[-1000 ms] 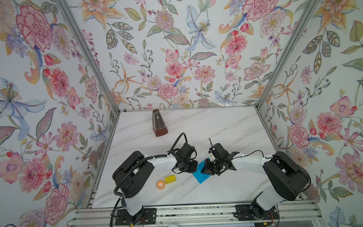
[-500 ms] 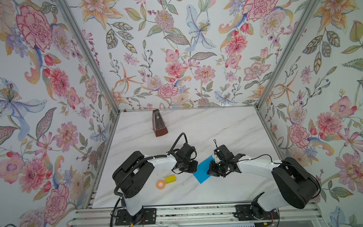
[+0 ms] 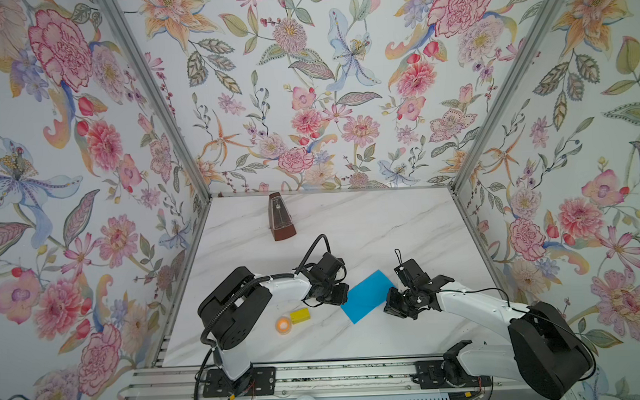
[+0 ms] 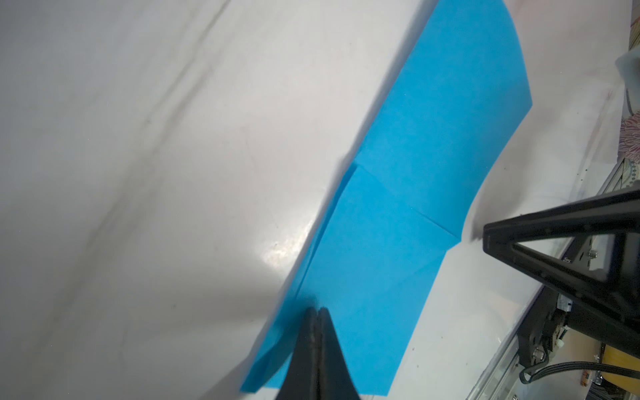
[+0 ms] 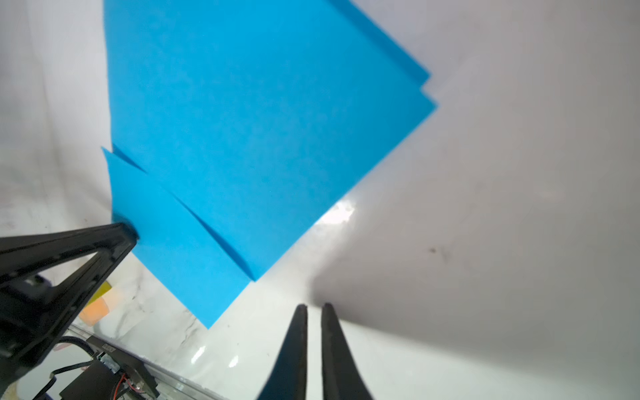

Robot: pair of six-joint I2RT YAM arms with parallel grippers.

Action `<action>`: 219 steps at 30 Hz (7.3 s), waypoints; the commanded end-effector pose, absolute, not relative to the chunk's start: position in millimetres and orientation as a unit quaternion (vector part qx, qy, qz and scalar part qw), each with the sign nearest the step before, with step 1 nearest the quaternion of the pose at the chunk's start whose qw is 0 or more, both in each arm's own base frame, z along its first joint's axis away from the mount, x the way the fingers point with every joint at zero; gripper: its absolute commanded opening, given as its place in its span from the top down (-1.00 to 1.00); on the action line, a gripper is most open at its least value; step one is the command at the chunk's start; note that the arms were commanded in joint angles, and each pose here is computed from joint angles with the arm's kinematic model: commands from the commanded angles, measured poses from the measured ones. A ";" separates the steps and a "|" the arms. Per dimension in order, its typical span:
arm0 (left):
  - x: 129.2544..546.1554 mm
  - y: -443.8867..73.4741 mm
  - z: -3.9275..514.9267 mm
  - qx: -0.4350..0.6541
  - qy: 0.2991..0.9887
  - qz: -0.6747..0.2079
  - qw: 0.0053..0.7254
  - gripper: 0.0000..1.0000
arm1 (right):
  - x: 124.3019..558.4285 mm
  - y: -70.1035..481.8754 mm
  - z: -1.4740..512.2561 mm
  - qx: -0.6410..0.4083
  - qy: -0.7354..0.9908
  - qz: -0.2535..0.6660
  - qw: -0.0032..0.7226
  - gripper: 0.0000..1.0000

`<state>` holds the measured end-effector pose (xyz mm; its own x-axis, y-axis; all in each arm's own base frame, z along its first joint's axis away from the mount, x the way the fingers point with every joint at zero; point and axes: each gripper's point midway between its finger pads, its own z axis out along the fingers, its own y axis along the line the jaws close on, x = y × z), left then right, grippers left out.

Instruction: Fold a paper plane with a square sheet of paper (fold left side to right side)

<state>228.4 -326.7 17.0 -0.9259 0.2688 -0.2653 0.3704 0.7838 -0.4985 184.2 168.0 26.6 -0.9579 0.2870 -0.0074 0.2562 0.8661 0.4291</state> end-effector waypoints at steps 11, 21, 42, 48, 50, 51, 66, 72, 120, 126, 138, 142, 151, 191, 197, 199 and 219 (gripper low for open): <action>204.7 -287.4 -17.1 0.133 0.966 -0.218 0.035 0.99 | 220.3 255.8 51.6 0.125 0.930 0.340 0.056 0.78; 202.2 -287.7 -14.7 0.124 0.966 -0.226 0.035 0.93 | 225.8 246.3 16.5 0.138 0.946 0.289 0.049 0.83; 207.0 -302.5 42.8 0.110 0.945 -0.289 0.108 0.56 | 224.6 270.6 -4.7 -0.080 0.955 0.285 -0.004 0.83; 251.6 -279.7 58.7 0.065 0.937 -0.299 0.166 0.33 | 219.8 269.3 -5.2 -0.082 0.954 0.288 -0.007 0.83; 267.4 -275.1 59.7 0.051 0.933 -0.308 0.178 0.23 | 219.3 268.7 -5.3 -0.079 0.954 0.289 -0.005 0.83; 274.2 -274.3 63.3 0.048 0.930 -0.315 0.186 0.20 | 219.1 268.2 -5.5 -0.077 0.955 0.288 -0.005 0.83; 330.4 -283.3 29.7 0.042 0.918 -0.361 0.161 0.03 | 217.7 267.4 -8.8 -0.060 0.955 0.292 -0.004 0.84; 314.7 -290.1 17.9 0.046 0.913 -0.387 0.123 0.08 | 218.4 267.6 -9.9 -0.053 0.955 0.293 -0.003 0.84; 277.4 -196.9 120.7 0.139 0.965 0.078 0.206 1.00 | 257.5 203.6 74.2 0.020 0.940 0.317 0.121 0.69; 275.0 -229.5 129.3 0.170 0.948 0.164 0.215 0.99 | 263.7 173.1 81.4 0.043 0.936 0.317 0.143 0.69; 226.3 -422.1 110.3 0.266 0.936 -0.109 0.203 0.19 | 257.8 112.8 82.3 0.133 0.941 0.265 0.165 0.61; 242.2 -410.9 137.6 0.245 0.924 -0.157 0.248 0.05 | 251.3 121.2 82.9 0.144 0.934 0.285 0.160 0.52; 280.3 -346.1 149.7 0.192 0.911 -0.223 0.288 -0.19 | 253.5 173.1 79.3 0.116 0.918 0.357 0.127 0.22; 265.4 -249.1 78.9 0.053 0.920 -0.287 0.263 0.02 | 301.4 266.8 48.3 -0.062 0.945 0.315 0.055 0.50; 256.6 -250.9 64.9 0.051 0.920 -0.310 0.233 -0.09 | 280.2 271.0 48.8 -0.053 0.951 0.301 0.052 0.48; 254.4 -253.7 59.9 0.055 0.921 -0.317 0.221 -0.12 | 273.9 272.9 44.7 -0.049 0.952 0.299 0.046 0.50; 273.4 -279.8 46.0 0.061 0.900 -0.391 0.182 -0.16 | 279.5 268.1 41.3 -0.062 0.956 0.275 0.080 0.41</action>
<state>262.3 -272.1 35.0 -0.9303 -0.0181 -0.3664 0.2386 0.7287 -0.6419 276.0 269.8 29.4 -0.9898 -0.0685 -0.1253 -0.1255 0.8357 0.5346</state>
